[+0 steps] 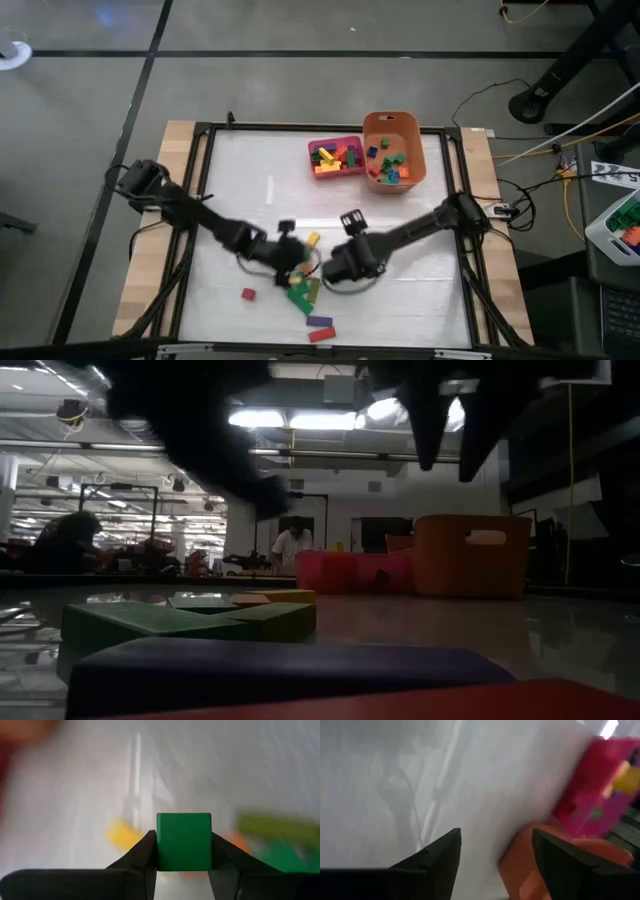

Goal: Sort blocks by size
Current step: Put the small green block into the orange bin

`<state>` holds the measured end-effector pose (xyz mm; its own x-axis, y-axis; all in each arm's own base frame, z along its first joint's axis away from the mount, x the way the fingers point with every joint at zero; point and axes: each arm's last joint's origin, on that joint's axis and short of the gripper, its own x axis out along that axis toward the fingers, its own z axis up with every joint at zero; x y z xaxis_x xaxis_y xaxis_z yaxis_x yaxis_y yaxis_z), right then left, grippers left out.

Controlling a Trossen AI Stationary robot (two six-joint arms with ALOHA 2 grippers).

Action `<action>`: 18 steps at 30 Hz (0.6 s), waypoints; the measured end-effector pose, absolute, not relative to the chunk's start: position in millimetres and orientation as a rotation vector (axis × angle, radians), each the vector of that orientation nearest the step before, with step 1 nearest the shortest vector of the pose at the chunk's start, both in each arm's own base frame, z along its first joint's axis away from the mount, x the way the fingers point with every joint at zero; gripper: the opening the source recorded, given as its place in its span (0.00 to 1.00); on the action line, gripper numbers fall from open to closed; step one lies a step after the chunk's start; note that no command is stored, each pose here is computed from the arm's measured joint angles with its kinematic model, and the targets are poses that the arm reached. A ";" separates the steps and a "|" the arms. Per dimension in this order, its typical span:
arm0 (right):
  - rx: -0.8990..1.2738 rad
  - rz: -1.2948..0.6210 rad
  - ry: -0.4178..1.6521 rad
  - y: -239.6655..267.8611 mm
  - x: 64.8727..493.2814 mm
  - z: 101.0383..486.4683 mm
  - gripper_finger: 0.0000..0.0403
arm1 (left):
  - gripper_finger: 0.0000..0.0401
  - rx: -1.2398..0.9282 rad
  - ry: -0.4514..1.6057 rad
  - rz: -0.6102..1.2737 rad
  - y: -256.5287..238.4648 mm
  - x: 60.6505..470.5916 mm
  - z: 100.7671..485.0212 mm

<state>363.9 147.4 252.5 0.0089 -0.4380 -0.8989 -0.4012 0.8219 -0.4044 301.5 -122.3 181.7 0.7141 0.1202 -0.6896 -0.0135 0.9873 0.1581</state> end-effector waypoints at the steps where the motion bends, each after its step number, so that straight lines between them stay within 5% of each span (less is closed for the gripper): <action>1: -0.679 -0.058 1.588 154.7 360.5 251.6 0.60 | 0.29 0.155 0.728 0.083 -114.4 308.7 185.5; 18: -0.918 -0.132 1.497 212.0 289.1 230.0 0.60 | 0.29 0.111 -0.052 0.247 36.9 379.8 239.4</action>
